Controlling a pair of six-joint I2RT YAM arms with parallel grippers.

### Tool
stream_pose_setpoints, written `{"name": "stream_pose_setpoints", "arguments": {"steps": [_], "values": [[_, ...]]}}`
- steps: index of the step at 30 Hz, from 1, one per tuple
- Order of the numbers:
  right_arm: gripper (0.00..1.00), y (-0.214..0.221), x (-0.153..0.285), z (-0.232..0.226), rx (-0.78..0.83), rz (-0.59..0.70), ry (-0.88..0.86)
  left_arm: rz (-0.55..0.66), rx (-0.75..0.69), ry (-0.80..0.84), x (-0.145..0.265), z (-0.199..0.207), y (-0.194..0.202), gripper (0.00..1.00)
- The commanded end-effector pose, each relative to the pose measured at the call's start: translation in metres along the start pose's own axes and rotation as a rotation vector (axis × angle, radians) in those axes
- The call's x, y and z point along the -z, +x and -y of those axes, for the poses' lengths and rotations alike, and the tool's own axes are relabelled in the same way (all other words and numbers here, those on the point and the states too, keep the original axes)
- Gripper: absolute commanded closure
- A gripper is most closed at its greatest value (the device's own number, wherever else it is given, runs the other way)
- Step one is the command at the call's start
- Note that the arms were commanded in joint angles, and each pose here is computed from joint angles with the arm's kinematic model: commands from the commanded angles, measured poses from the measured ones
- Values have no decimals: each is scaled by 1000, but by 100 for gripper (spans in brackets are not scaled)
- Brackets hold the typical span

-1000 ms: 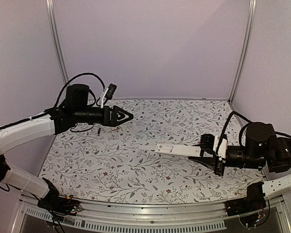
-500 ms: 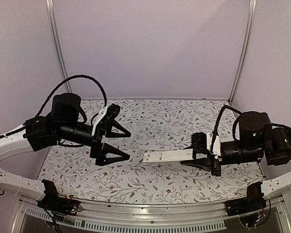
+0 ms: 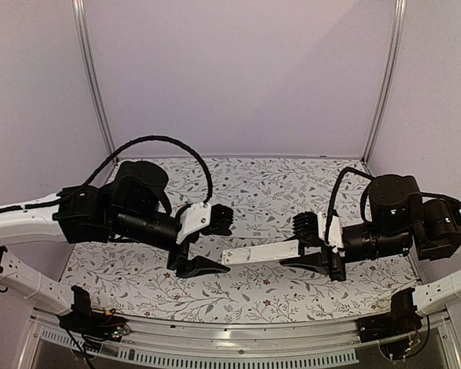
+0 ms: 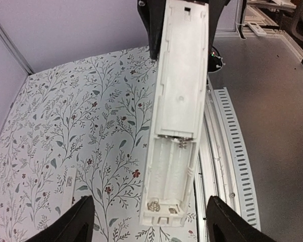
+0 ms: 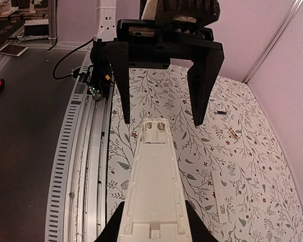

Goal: Load the batteries into the remote control
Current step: Pass from the right arm to the left

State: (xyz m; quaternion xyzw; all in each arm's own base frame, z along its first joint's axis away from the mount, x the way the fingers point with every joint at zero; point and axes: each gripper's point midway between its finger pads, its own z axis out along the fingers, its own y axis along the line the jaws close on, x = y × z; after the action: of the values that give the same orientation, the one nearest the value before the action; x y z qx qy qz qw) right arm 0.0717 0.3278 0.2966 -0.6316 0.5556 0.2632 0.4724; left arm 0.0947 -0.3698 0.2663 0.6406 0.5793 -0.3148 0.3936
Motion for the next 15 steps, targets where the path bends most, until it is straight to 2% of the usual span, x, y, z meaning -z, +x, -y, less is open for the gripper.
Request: {"name": "stream_pose_setpoints", "arguments": {"steps": [1, 6, 15], "values": [[100, -17, 3, 1, -26, 47, -17, -27, -49, -45, -9, -3, -6, 26], [100, -18, 3, 4, -31, 55, -4, -33, -81, -45, -14, 3, -7, 38], [100, -20, 3, 5, -42, 64, 2, -58, -120, -51, -22, 7, -2, 44]]}}
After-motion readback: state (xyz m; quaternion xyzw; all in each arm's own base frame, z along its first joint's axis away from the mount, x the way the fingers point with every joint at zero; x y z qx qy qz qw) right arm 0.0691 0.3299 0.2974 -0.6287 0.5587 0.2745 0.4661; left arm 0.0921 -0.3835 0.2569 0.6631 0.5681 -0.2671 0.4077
